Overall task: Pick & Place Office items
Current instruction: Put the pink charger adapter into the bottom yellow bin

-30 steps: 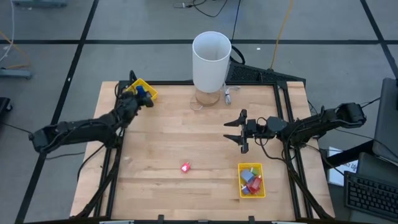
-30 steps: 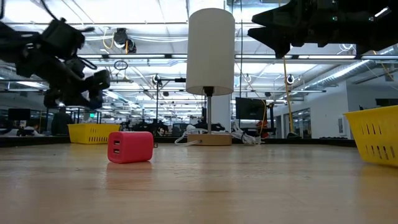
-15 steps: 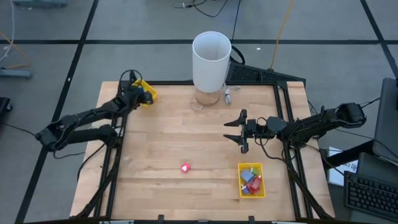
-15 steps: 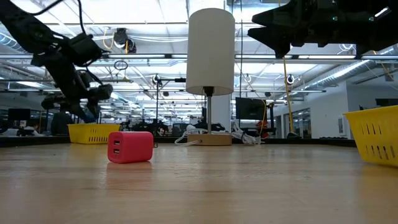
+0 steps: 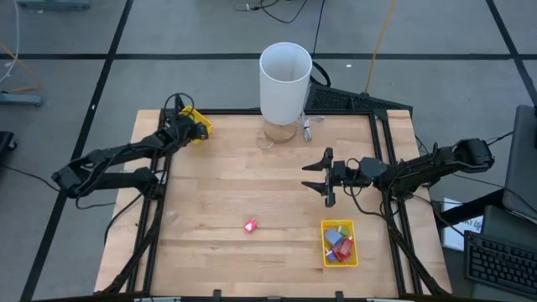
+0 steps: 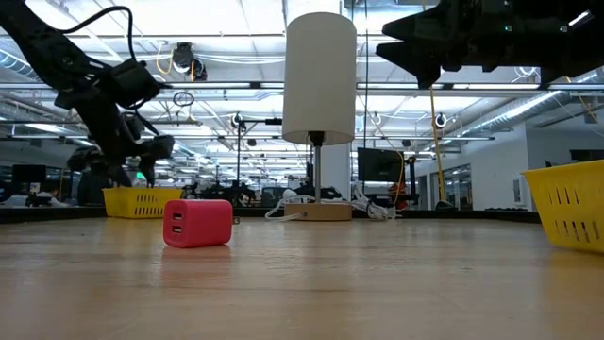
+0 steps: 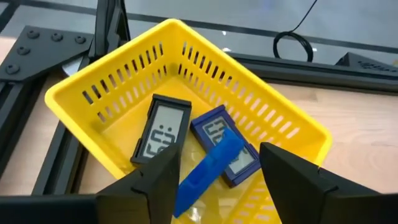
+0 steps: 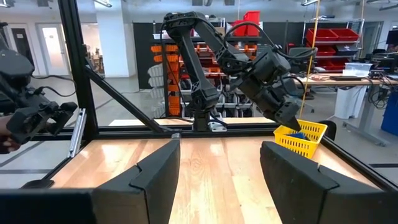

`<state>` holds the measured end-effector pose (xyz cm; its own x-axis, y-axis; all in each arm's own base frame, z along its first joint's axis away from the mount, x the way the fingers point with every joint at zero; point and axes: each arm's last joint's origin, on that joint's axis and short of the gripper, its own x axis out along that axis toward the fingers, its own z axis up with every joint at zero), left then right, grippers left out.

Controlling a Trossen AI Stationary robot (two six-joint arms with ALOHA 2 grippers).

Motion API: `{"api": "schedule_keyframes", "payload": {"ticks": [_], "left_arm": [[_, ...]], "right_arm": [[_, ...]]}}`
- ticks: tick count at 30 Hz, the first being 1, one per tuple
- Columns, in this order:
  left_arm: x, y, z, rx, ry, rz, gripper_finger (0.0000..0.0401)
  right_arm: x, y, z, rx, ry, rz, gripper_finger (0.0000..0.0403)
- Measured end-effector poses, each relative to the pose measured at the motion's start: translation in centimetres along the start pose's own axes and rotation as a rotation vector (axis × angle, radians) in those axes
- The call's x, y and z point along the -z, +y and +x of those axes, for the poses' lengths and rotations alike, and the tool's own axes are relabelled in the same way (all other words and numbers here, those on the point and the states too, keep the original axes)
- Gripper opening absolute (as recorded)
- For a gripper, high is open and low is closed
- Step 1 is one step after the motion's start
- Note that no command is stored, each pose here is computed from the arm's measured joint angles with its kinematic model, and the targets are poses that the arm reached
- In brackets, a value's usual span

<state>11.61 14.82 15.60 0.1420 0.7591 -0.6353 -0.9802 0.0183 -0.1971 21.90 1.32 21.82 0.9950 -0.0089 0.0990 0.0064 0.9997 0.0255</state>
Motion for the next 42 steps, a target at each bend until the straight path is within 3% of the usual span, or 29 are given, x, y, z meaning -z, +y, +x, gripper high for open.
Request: {"api": "schedule_keyframes", "payload": {"ticks": [3, 7, 14, 19, 30, 36, 42], "left_arm": [[-0.1, 0.0, 0.0, 0.006, -0.003, 0.029, 0.0226], [-0.3, -0.2, -0.6, 0.104, 0.02, 0.036, 0.0223], [-0.5, -1.5, -3.2, 0.416, 0.062, 0.065, 0.0208], [0.5, -3.6, -6.3, 0.639, 0.021, 0.193, 0.0195], [4.7, -8.1, -14.1, 1.243, -0.045, 0.401, 0.0163], [7.5, -8.8, -16.2, 1.387, 0.119, 0.422, 0.0152], [10.7, -10.2, -17.5, 1.52, 0.26, 0.411, 0.0165]], "right_arm": [[0.0, 0.0, 0.0, 0.0, 0.003, 0.0, 0.0212], [0.0, 0.0, 0.0, -0.001, 0.003, 0.0, 0.0212], [0.0, 0.0, 0.0, -0.001, 0.003, 0.0, 0.0212], [0.0, 0.0, 0.0, -0.001, 0.003, 0.0, 0.0212], [-0.2, 0.4, -0.3, -0.025, 0.012, 0.027, 0.0213], [-1.2, 0.4, -1.2, -0.054, -0.003, 0.027, 0.0211], [-1.6, 0.4, -1.6, -0.054, -0.005, 0.026, 0.021]]}}
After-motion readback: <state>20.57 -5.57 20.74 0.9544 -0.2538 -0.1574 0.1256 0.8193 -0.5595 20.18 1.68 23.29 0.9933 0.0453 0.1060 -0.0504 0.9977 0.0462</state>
